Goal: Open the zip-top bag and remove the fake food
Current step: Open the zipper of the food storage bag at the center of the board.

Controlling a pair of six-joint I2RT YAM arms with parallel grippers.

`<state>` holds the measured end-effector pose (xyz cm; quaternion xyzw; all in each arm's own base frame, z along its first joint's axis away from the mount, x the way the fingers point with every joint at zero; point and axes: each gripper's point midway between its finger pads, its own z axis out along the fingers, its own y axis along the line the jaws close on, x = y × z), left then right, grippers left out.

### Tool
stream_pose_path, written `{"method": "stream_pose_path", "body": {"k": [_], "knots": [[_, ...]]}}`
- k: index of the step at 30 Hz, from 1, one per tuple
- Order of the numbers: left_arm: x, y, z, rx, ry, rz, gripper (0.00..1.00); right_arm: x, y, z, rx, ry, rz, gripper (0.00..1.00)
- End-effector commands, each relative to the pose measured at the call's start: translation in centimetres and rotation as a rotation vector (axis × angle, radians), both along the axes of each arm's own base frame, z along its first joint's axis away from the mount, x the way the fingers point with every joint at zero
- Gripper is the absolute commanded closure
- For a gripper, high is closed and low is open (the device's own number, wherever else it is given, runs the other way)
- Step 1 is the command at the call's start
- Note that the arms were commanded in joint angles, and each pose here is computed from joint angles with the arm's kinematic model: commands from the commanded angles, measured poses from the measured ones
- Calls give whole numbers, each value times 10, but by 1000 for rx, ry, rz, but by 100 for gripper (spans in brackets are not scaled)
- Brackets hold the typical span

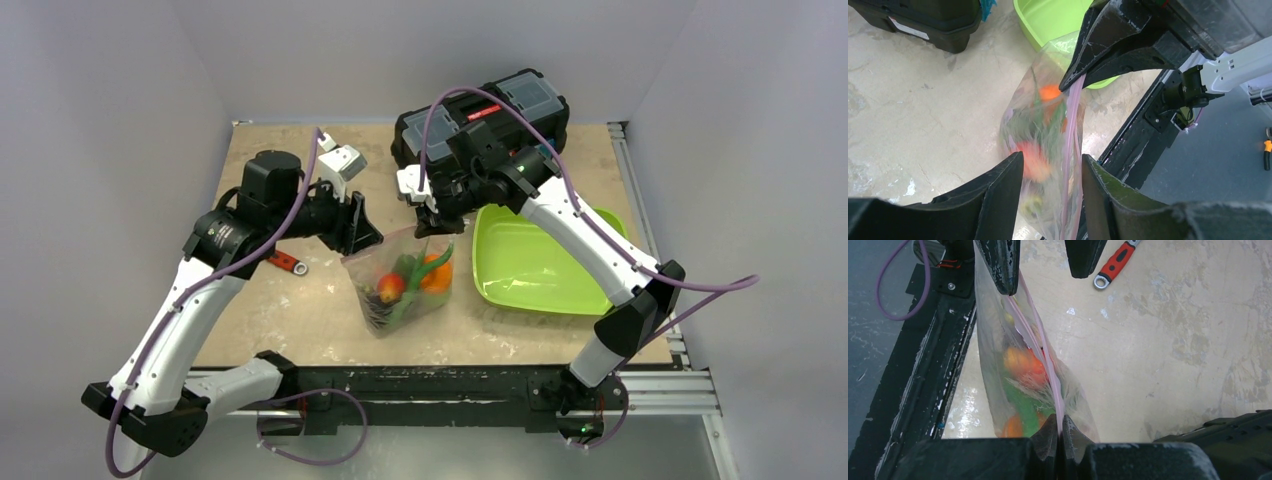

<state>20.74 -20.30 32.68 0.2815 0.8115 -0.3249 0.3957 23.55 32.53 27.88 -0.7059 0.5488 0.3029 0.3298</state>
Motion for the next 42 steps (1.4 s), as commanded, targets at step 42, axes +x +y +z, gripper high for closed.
{"method": "stream_pose_path", "body": {"k": [42], "knots": [[-6, -23, -42, 10, 113, -141, 80, -14, -2, 5, 30, 18, 32, 100]]}}
